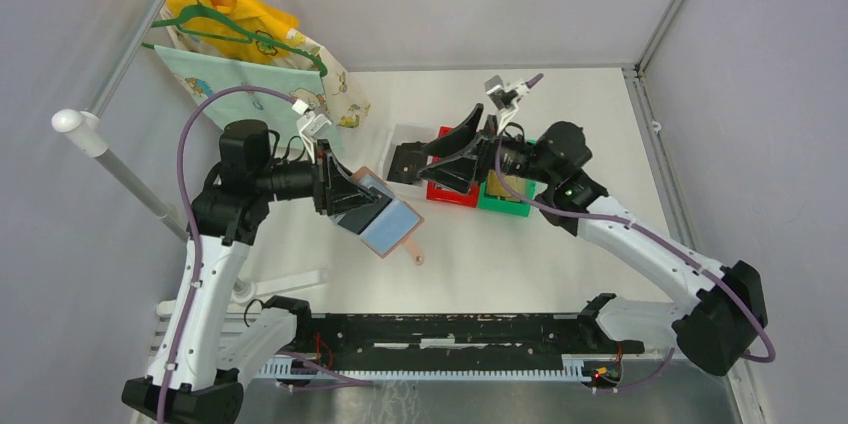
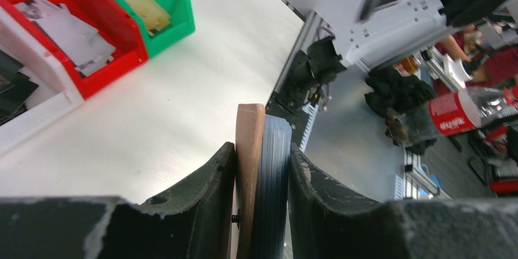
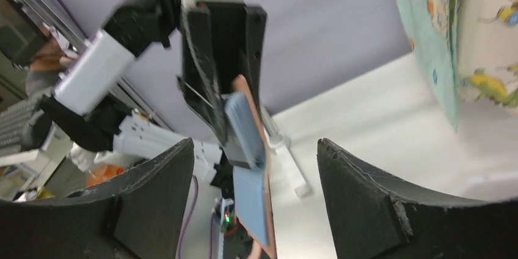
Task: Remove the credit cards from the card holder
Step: Remove the credit card from the card holder.
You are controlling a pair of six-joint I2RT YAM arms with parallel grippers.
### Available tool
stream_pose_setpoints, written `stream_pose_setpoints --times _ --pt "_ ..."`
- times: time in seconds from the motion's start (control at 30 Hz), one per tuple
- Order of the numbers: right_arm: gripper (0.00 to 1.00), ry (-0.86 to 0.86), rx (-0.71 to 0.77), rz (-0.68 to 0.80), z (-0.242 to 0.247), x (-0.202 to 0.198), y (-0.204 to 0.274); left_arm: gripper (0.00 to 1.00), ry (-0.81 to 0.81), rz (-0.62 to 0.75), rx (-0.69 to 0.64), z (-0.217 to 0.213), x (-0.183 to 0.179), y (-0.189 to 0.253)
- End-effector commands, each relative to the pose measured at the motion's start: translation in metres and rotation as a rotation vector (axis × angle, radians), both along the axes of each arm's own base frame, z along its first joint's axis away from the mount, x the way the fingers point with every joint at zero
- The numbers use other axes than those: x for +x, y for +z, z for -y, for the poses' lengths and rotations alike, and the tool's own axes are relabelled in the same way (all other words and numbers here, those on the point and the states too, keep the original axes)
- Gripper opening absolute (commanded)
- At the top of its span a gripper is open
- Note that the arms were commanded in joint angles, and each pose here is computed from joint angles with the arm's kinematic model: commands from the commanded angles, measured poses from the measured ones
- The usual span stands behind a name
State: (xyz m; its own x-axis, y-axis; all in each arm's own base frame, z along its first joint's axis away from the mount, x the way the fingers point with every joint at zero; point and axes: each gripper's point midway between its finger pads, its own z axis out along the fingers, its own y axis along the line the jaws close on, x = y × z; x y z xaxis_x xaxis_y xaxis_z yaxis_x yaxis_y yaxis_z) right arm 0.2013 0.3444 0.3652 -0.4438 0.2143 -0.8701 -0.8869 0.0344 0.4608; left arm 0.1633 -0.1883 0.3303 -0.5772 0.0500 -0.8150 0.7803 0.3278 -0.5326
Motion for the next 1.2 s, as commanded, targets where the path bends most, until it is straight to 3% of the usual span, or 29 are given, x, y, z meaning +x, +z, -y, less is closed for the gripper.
stream_pose_setpoints --times 0.0,0.23,0.37,0.53,0.7,0.87,0.93,1.0,1.03,1.1,1.17 --pt "0.78 -0.072 0.147 -0.017 0.015 -0.002 0.038 0.02 0.135 0.052 -0.033 -0.004 0.018 0.012" --pt "0.79 -0.082 0.089 -0.090 0.003 -0.008 0.004 0.02 0.327 0.084 0.020 -0.019 0.050 0.013" --pt "0.97 -0.178 -0.064 -0.066 -0.001 0.014 -0.032 0.02 0.239 0.066 -0.040 -0.008 0.041 0.027" --pt "0.98 -0.031 -0.081 -0.071 -0.028 0.006 -0.050 0.02 0.129 0.064 -0.119 0.002 0.022 0.044" --pt "0.98 0.181 0.037 -0.061 -0.045 -0.030 -0.027 0.02 0.061 0.048 -0.152 0.007 0.012 0.053" --pt "0.91 0.311 0.161 -0.093 -0.043 -0.054 -0.005 0.02 0.032 0.018 -0.156 0.009 0.009 0.051" --pt "0.83 0.347 0.189 -0.093 -0.042 -0.059 0.002 0.02 0.031 0.020 -0.153 0.008 0.009 0.049" --pt "0.63 0.347 0.178 -0.105 -0.044 -0.058 0.002 0.02 0.030 0.025 -0.144 0.008 0.008 0.047" --pt "0.48 0.343 0.173 -0.107 -0.045 -0.057 0.002 0.04 0.030 0.027 -0.137 0.008 0.008 0.046" --pt "0.20 0.328 0.145 -0.110 -0.047 -0.054 -0.002 0.19 0.038 0.037 -0.112 0.006 0.011 0.044" --pt "0.02 0.292 0.075 -0.130 -0.050 -0.046 -0.015 0.42 0.036 0.062 -0.064 0.003 0.012 0.039"
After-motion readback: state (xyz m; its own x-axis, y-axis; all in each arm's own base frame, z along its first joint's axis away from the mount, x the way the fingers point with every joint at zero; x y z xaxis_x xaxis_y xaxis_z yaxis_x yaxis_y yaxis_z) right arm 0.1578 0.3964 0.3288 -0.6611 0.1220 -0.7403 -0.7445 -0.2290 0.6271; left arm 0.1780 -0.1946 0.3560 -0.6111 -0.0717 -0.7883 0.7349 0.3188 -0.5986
